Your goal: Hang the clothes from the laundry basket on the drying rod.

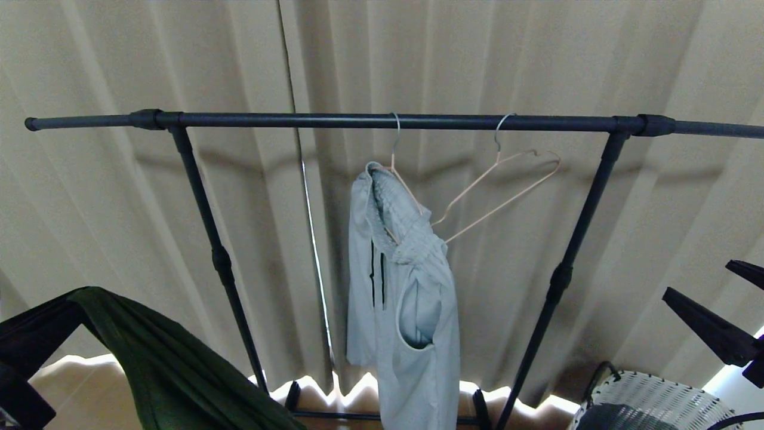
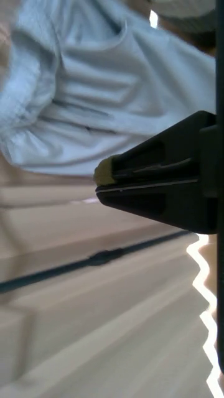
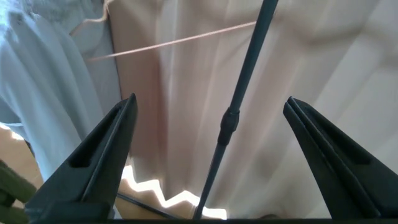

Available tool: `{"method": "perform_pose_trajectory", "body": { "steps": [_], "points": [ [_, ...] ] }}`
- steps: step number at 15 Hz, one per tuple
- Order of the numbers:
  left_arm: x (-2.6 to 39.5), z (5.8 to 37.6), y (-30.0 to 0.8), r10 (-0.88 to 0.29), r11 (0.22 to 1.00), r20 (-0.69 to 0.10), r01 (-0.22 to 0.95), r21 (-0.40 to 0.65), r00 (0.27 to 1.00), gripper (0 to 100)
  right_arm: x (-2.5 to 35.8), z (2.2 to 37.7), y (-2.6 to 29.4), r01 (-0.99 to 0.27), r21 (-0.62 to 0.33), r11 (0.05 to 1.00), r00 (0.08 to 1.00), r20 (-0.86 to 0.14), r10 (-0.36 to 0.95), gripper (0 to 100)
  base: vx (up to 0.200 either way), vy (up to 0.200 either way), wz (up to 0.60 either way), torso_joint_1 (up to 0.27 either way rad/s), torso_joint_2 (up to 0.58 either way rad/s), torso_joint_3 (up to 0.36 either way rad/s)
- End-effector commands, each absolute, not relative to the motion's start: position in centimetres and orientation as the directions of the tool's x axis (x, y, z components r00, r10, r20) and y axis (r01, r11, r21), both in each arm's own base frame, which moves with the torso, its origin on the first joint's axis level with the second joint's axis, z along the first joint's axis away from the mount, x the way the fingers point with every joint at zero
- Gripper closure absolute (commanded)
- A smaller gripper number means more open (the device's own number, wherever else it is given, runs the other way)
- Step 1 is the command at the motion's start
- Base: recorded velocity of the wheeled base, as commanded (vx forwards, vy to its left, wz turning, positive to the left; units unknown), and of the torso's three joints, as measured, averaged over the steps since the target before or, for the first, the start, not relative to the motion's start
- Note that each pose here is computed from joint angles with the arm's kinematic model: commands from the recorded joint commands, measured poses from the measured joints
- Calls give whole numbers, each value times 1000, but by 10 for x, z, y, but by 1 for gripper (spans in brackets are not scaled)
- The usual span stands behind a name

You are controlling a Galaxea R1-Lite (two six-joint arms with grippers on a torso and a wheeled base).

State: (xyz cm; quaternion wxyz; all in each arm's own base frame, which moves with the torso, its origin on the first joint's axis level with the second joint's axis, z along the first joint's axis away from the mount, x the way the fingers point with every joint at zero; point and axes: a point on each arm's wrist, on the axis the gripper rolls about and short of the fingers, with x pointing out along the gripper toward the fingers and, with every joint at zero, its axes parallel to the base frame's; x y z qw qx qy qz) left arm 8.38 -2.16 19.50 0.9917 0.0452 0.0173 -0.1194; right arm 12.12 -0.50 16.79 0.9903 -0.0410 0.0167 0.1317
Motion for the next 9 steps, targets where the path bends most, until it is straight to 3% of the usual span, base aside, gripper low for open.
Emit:
{"method": "perform_pose_trajectory", "body": {
  "steps": [1, 9],
  "points": [
    [84, 195, -22, -241, 967, -44, 244, 77, 969, 100, 121, 167, -5, -264, -75, 962, 964, -47, 261, 0, 0, 0, 0, 0, 0, 0],
    [84, 195, -22, -243, 967, -44, 245, 74, 969, 100, 118, 167, -5, -264, -77, 962, 964, -43, 261, 0, 0, 200, 0, 3, 2, 2]
  ]
}}
